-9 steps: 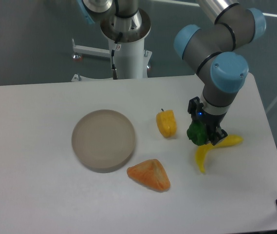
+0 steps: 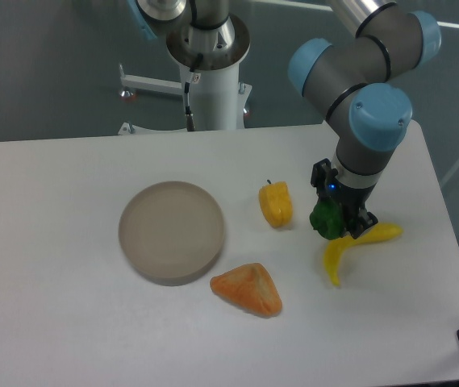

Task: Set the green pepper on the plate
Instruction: 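Carry the green pepper over the clear round plate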

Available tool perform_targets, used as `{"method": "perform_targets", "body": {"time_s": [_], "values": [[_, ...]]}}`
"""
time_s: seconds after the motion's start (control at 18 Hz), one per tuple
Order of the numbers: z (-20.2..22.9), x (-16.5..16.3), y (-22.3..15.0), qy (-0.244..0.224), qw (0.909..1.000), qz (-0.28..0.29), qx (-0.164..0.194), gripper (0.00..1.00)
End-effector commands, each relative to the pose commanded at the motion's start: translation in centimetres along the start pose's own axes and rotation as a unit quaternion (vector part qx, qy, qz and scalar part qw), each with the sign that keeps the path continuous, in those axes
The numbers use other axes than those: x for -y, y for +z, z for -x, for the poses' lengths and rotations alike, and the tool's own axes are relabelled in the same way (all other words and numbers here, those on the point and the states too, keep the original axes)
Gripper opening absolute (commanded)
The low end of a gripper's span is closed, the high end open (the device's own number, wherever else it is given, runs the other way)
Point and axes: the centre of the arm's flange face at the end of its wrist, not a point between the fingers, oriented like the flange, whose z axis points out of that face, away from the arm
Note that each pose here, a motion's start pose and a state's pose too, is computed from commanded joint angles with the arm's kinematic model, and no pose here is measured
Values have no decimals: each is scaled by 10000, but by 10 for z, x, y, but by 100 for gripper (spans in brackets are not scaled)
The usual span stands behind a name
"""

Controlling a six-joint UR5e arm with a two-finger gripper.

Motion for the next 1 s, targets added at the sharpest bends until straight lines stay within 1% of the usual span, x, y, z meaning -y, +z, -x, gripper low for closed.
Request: {"method": "perform_targets", "body": {"time_s": [0.06,0.17,0.22,0.39,0.5,0.61,0.72,1.0], "values": [[-8,12,-8,-74,10000,-49,34,13],[-24,39,-15,-432,9989,-165,45,12],[-37,65,-18,-502,9986,-173,40,12],[-70,111,-12,-758,9970,-164,-83,12],[-88,139,-6,-762,9969,-143,-162,12],[-102,161,1,-832,9962,-115,-236,12],[-112,177,13,-912,9952,-74,-345,12],[-139,195,62,-750,9941,111,-772,16]]}}
